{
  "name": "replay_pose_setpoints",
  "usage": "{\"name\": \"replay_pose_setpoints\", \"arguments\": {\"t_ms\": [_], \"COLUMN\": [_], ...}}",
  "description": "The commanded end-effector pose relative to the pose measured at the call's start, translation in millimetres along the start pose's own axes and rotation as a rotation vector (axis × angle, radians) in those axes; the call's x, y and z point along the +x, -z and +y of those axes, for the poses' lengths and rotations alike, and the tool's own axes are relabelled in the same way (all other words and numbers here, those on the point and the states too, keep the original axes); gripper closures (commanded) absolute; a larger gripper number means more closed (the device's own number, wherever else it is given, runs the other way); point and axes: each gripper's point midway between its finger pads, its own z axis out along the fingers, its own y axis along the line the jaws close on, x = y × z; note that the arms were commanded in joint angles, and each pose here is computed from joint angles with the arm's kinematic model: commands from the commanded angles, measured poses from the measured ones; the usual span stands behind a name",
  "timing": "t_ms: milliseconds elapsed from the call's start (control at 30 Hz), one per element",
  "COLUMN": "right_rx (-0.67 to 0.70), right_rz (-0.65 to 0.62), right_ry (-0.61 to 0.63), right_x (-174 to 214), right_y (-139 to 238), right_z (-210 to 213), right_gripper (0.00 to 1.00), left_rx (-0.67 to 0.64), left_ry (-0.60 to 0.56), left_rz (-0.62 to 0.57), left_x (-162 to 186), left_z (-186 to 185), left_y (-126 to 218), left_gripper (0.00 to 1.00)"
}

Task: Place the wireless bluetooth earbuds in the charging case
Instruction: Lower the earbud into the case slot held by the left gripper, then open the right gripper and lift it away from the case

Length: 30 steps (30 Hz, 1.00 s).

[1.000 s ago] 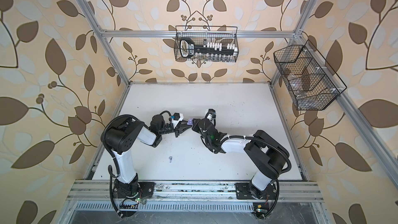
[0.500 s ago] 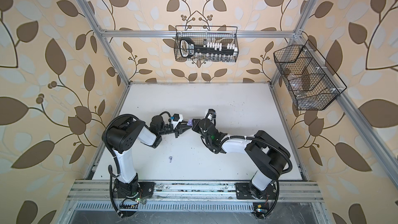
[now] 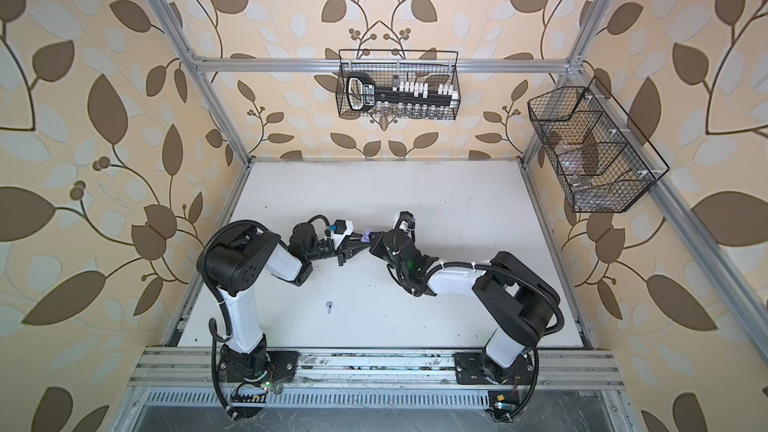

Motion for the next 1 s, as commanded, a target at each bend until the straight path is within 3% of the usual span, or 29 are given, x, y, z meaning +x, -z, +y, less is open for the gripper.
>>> {"name": "replay_pose_setpoints", "arguments": {"t_ms": [0, 967], "right_rx": [0.031, 0.120], "right_rz": [0.043, 0.000], "right_ry": [0.003, 0.057], "right_x": [11, -6], "right_y": [-1, 16], "right_z": [-9, -17], "right_gripper": [0.79, 0.60], "left_rx": [0.010, 0.016], "left_ry": [-0.061, -0.065], "left_rz": [-0.049, -0.049], "left_x": [-14, -14], "left_z": [0, -1], "left_y": [3, 3], "left_gripper": [0.93, 0.93]}}
